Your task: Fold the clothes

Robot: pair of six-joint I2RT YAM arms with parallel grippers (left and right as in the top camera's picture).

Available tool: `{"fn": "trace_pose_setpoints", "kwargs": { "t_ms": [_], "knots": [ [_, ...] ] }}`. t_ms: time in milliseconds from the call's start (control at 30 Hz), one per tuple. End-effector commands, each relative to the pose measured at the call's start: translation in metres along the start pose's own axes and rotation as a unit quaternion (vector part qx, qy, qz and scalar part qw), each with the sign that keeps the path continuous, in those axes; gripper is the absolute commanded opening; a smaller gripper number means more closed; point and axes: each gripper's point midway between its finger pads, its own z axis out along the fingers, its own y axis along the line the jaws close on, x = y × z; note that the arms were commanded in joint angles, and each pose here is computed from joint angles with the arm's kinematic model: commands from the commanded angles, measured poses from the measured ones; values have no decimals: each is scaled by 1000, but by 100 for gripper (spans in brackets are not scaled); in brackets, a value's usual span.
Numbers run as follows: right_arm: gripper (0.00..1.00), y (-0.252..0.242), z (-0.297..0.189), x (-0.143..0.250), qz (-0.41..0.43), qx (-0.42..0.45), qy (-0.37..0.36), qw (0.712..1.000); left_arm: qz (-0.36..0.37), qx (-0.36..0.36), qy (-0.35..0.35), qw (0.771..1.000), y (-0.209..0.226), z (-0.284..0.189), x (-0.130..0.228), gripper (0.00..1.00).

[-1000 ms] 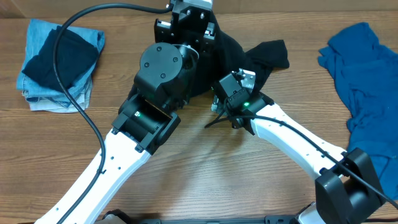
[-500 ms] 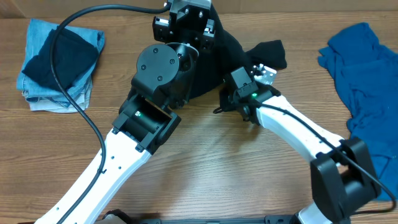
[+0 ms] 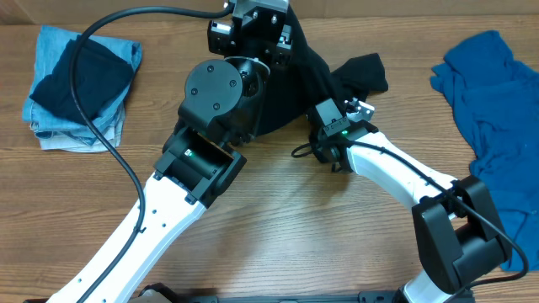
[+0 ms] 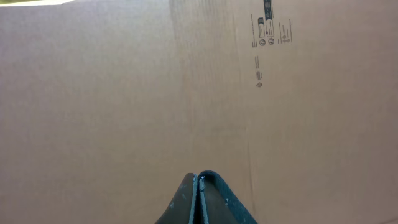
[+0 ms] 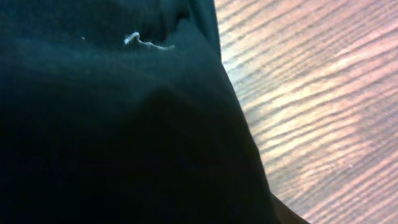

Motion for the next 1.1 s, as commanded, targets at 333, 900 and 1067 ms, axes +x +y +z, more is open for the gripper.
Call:
{"fn": "trace_pose_setpoints", "kwargs": {
  "t_ms": [333, 900, 1067],
  "knots": [
    [67, -9, -22, -6, 7, -9, -2, 1000, 14, -13, -24, 1000, 11, -2, -22, 4],
    [39, 13, -25, 2, 35, -63, 29, 997, 14, -14, -26, 999, 11, -2, -23, 4],
    [50, 15, -25, 7, 33, -69, 44, 996, 23, -14, -26, 999, 11, -2, -23, 4]
  ]
}}
